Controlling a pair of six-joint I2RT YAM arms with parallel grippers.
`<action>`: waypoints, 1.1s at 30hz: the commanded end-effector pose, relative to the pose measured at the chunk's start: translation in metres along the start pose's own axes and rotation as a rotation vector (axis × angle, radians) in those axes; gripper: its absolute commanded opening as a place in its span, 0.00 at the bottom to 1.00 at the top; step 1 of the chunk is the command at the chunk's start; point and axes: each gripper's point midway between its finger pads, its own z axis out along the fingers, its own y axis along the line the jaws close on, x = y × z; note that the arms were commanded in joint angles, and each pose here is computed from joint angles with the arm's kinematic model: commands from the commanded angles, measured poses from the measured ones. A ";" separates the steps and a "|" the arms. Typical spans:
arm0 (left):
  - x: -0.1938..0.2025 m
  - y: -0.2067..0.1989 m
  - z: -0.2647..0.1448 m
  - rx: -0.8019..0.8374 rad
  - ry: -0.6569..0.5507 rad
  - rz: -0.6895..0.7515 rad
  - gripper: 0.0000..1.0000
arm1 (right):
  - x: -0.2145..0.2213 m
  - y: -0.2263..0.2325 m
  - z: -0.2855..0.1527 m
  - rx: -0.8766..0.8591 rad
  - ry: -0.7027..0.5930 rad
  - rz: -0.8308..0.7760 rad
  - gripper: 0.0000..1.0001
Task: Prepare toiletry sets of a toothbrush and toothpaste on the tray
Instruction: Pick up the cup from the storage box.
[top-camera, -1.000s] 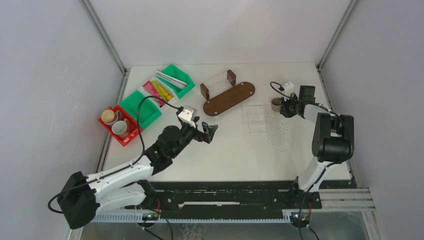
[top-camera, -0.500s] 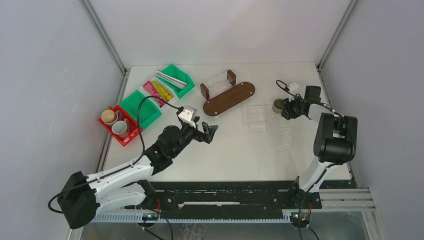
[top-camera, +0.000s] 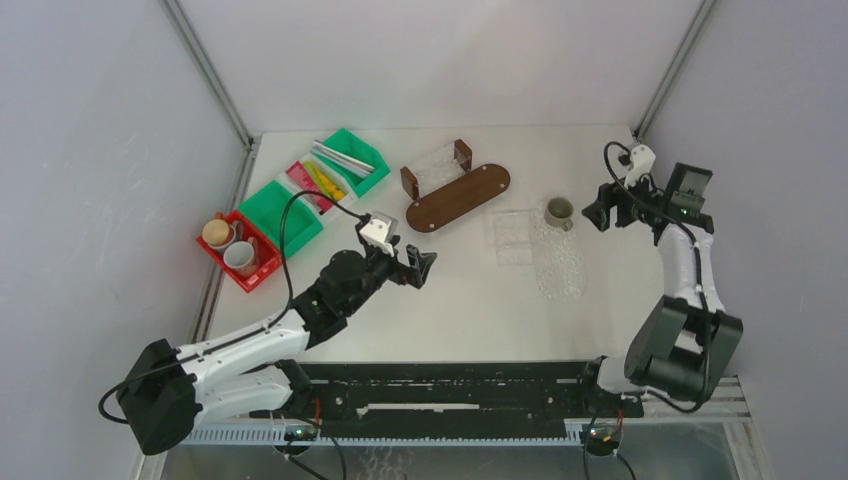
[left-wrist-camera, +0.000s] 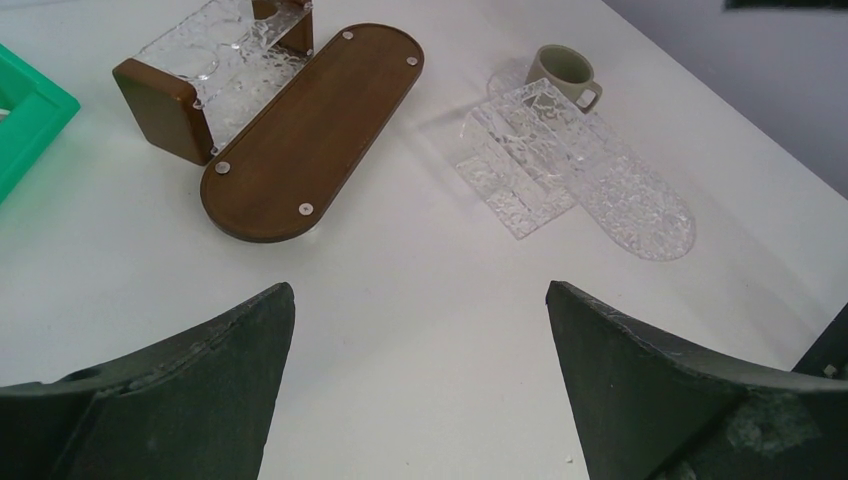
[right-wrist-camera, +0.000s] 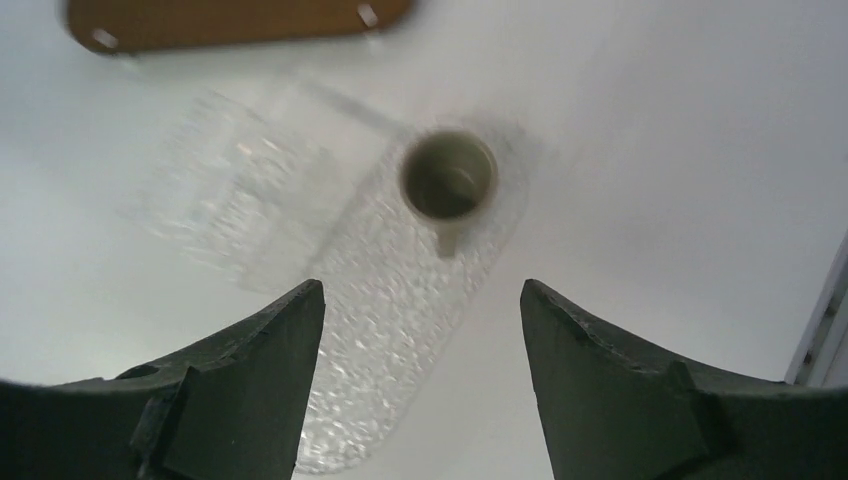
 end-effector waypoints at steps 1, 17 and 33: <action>-0.028 0.000 0.004 -0.014 -0.049 -0.006 1.00 | -0.095 0.061 -0.042 -0.127 -0.207 -0.040 0.81; -0.052 0.096 -0.002 -0.266 -0.048 -0.252 0.95 | -0.105 0.189 -0.059 -0.559 -0.364 -0.046 0.91; -0.107 0.199 -0.108 -0.583 -0.143 -0.573 0.83 | -0.097 0.218 -0.037 -0.594 -0.299 -0.084 0.91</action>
